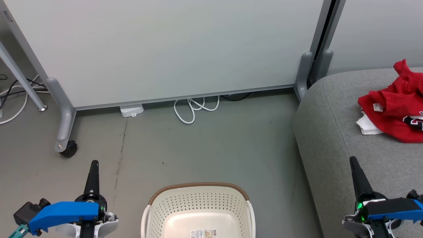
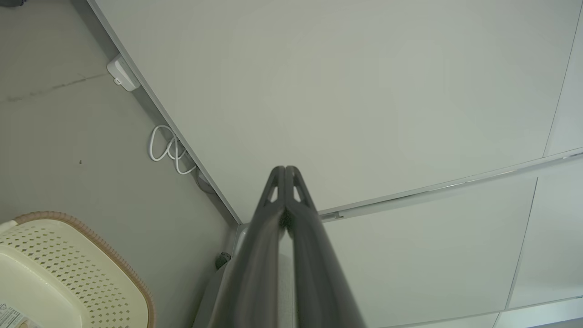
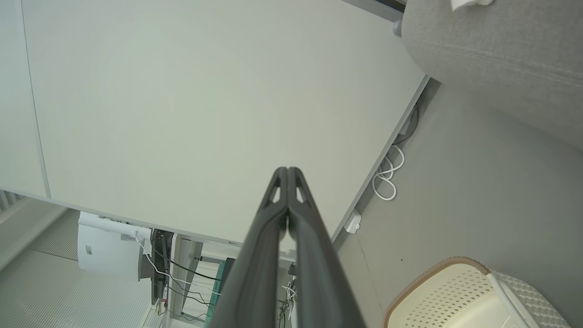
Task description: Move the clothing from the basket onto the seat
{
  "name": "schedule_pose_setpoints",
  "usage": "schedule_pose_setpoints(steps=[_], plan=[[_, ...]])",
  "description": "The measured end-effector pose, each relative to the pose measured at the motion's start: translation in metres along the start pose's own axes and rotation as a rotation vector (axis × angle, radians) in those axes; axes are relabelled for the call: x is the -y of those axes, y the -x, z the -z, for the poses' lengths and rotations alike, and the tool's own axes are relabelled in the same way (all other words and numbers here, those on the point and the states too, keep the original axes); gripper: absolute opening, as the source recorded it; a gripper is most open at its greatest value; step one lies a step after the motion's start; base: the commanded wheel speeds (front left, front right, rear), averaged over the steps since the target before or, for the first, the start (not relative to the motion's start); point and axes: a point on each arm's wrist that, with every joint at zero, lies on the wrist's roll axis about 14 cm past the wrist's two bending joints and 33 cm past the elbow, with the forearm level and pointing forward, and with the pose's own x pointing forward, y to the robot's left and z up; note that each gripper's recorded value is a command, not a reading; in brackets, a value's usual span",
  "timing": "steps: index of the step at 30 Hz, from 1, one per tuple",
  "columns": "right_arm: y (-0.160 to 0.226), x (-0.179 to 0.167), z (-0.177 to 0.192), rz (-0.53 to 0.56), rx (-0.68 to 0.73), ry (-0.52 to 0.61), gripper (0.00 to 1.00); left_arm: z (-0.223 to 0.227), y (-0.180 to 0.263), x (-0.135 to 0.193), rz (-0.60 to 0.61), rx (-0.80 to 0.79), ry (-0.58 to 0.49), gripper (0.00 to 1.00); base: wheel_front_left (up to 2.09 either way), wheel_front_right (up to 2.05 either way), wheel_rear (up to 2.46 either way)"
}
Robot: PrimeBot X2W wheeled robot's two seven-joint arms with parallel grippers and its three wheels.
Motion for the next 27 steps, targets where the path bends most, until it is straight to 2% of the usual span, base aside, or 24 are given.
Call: schedule_pose_setpoints(steps=[27], plan=[[-0.002,-0.008,-0.005,-0.031,-0.004,-0.22,0.0,-0.002,-0.005,0.011,0.039,-0.014,0.214,0.0,0.0,0.0,0.0]])
